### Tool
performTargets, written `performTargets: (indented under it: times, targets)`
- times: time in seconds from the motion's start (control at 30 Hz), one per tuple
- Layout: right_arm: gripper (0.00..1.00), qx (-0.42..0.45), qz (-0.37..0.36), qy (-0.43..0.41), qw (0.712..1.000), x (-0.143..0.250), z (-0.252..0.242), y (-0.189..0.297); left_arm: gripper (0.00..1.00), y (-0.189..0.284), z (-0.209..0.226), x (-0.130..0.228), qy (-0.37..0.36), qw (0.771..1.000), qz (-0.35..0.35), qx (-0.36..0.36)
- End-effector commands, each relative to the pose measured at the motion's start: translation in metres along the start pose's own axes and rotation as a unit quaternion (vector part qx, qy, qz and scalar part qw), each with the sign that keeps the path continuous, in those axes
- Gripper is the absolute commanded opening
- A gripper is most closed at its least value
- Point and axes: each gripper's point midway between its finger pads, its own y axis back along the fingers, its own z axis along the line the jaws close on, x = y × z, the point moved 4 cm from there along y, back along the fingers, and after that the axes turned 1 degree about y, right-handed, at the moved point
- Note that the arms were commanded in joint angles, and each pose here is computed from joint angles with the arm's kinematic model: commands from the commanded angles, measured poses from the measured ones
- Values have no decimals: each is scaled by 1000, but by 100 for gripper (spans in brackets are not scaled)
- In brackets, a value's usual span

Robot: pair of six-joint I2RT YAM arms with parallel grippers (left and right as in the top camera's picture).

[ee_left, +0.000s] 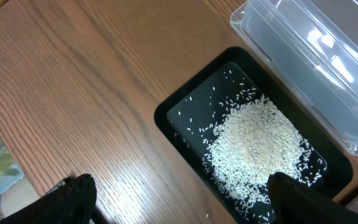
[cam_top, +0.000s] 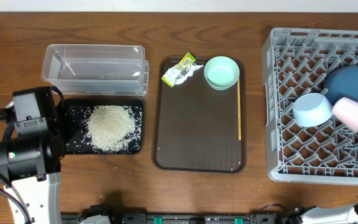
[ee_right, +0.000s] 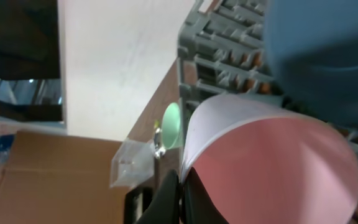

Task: Sort waste into correct bins and load items into the dishwasher rack
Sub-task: 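Lower the pink cup into the rack's front right and release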

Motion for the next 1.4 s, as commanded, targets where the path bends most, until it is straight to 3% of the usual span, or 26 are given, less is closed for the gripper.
performTargets:
  times: [0.0, 0.73, 1.37]
  targets:
    - [1, -16, -15, -34, 999, 5, -6, -2, 90, -1, 2, -1, 0, 1000, 0, -5]
    - [1, 97, 26, -138, 985, 32, -45, 10, 91, -1, 2, -1, 0, 1000, 0, -5]
    - [16, 129, -30, -204, 970, 34, -34, 49, 90, -1, 2, -1, 0, 1000, 0, -5]
